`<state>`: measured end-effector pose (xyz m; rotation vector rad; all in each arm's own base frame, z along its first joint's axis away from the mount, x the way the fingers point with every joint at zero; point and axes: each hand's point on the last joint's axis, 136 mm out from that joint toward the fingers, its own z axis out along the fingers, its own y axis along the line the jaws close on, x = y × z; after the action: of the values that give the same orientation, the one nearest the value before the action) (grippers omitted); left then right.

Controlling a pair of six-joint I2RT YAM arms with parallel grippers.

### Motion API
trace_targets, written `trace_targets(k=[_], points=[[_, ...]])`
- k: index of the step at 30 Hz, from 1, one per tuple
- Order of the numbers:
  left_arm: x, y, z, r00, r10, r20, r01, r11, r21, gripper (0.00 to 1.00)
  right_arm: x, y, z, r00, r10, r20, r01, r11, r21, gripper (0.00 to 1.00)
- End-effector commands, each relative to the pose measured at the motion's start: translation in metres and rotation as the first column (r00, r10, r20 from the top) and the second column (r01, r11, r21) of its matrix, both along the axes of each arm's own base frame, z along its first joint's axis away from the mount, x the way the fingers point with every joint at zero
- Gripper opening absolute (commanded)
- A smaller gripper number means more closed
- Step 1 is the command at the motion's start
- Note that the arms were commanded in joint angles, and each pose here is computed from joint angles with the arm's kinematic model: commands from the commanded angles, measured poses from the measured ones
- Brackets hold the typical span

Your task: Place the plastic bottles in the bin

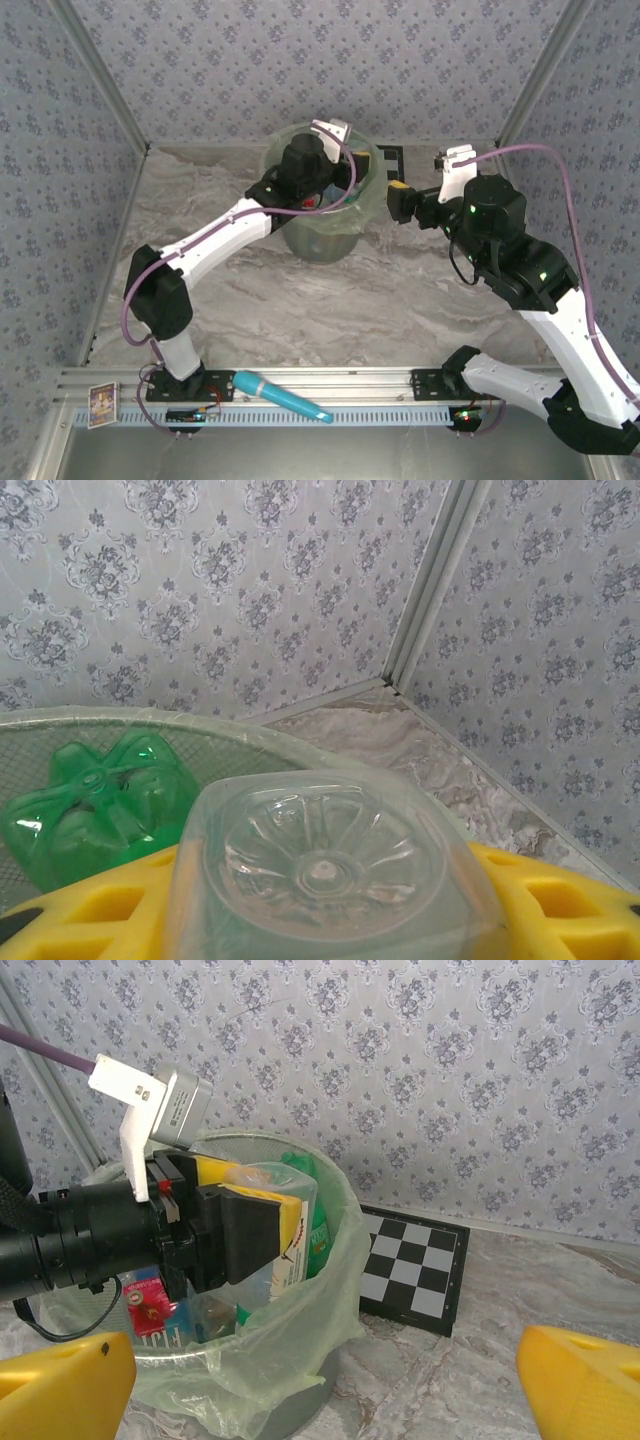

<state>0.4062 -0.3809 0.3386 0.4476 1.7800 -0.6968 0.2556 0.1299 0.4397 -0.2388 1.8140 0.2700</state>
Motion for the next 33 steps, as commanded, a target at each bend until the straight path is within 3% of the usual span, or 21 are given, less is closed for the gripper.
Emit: trace_targets(k=[1, 6, 12, 17, 22, 33], points=[[-0.005, 0.012, -0.047, 0.997, 0.025, -0.068, -0.017, 0.992, 0.123, 0.53, 0.002, 0.0, 0.003, 1.0, -0.002, 0.011, 0.001, 1.0, 0.014, 1.0], [-0.009, 0.016, -0.03, 0.998, 0.026, -0.055, -0.019, 0.993, 0.113, 0.59, 0.005, 0.003, 0.003, 1.0, 0.005, 0.007, -0.005, 1.0, 0.015, 1.0], [-0.011, 0.013, 0.024, 0.999, 0.007, -0.037, -0.005, 0.998, 0.055, 0.9, 0.007, 0.004, 0.004, 1.0, 0.005, 0.009, -0.005, 1.0, 0.019, 1.0], [-0.008, 0.014, 0.065, 1.0, 0.005, -0.022, -0.005, 1.0, 0.01, 0.92, 0.006, 0.002, 0.004, 1.0, -0.002, 0.011, 0.002, 1.0, 0.023, 1.0], [0.01, 0.016, 0.082, 0.998, 0.042, -0.036, -0.041, 0.999, 0.029, 0.89, 0.006, 0.001, 0.005, 1.0, -0.004, 0.015, 0.004, 1.0, 0.026, 1.0], [0.042, 0.005, 0.025, 0.982, 0.112, -0.149, -0.07, 0.963, 0.259, 0.88, 0.004, -0.003, 0.008, 1.0, -0.012, 0.021, 0.011, 1.0, 0.027, 1.0]])
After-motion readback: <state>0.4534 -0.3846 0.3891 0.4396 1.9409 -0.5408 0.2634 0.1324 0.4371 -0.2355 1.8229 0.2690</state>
